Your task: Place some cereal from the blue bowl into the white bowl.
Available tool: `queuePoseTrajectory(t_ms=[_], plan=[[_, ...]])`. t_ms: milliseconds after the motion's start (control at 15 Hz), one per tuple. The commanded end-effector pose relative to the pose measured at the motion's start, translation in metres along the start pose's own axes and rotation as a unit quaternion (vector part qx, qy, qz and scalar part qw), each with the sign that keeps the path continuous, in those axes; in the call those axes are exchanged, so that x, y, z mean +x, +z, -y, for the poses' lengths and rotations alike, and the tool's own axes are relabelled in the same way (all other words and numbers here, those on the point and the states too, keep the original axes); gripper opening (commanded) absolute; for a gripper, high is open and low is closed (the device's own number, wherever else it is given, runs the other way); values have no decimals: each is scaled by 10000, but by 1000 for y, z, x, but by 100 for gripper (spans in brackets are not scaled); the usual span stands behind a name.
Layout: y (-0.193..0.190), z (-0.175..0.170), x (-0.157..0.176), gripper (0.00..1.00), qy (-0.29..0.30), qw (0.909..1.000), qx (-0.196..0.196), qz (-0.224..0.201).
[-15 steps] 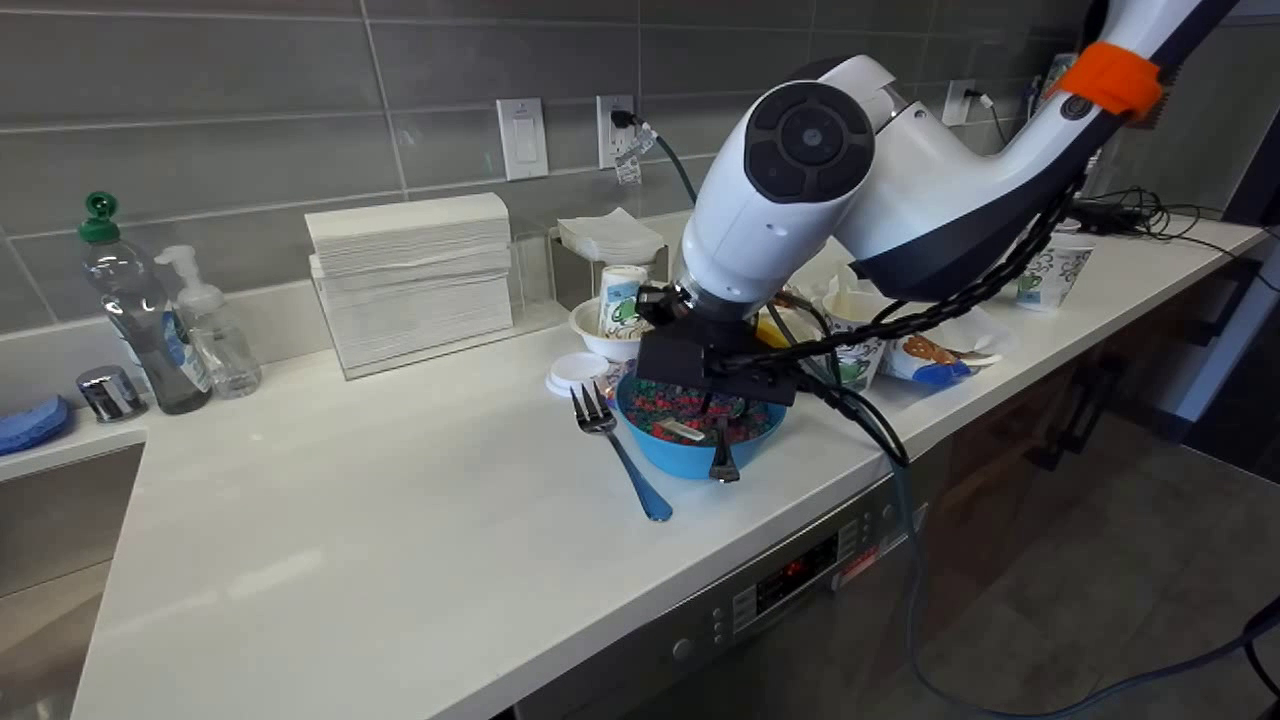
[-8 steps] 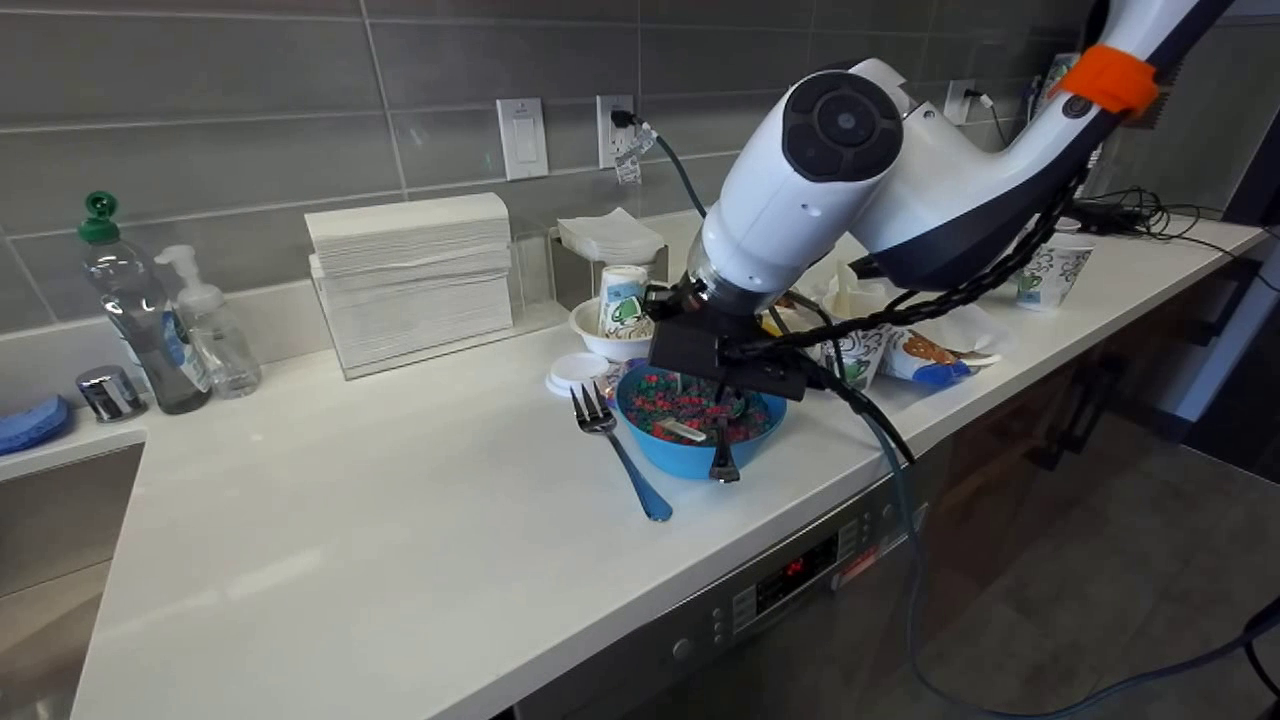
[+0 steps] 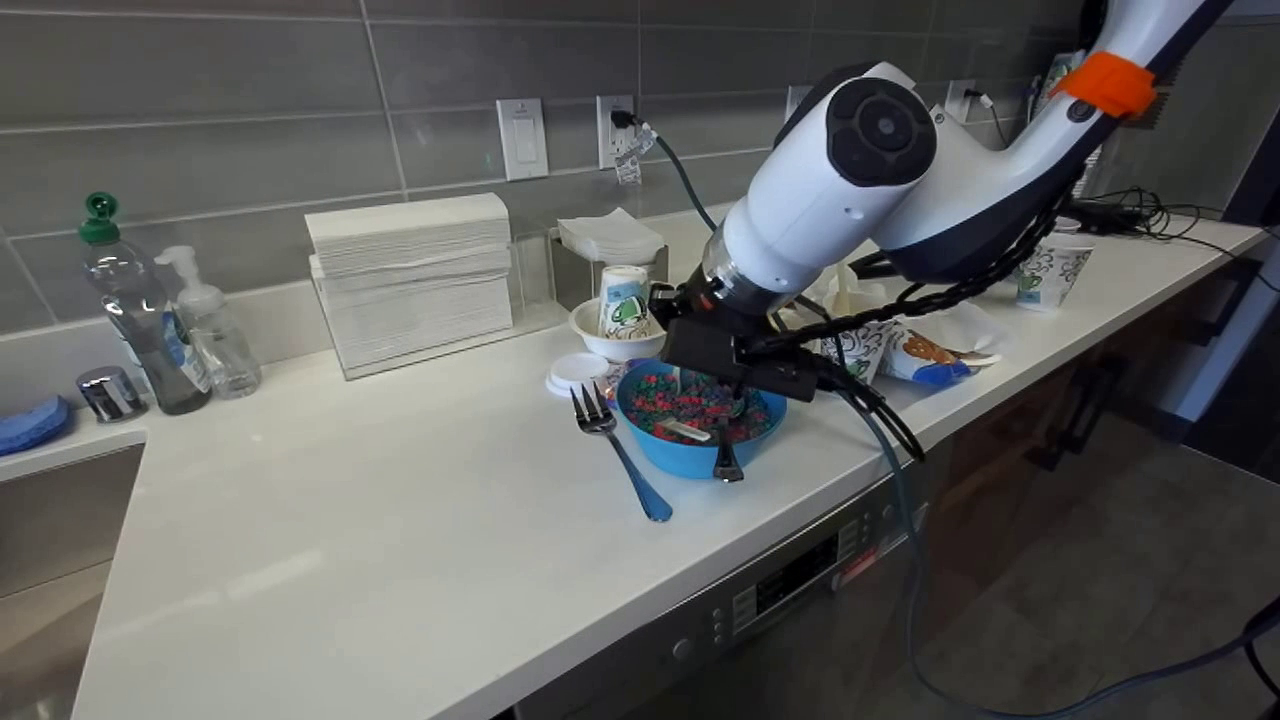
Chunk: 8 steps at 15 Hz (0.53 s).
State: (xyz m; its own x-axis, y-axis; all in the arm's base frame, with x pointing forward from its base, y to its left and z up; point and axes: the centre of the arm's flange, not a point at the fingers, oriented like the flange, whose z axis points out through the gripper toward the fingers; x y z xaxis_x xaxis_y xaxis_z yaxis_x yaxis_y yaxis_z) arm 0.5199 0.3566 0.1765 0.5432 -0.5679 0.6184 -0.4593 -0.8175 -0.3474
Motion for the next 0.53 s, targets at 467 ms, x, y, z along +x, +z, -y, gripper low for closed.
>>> queuePoseTrajectory(t_ms=[467], plan=[[-2,-30,2,1,356,9977,559,139]])
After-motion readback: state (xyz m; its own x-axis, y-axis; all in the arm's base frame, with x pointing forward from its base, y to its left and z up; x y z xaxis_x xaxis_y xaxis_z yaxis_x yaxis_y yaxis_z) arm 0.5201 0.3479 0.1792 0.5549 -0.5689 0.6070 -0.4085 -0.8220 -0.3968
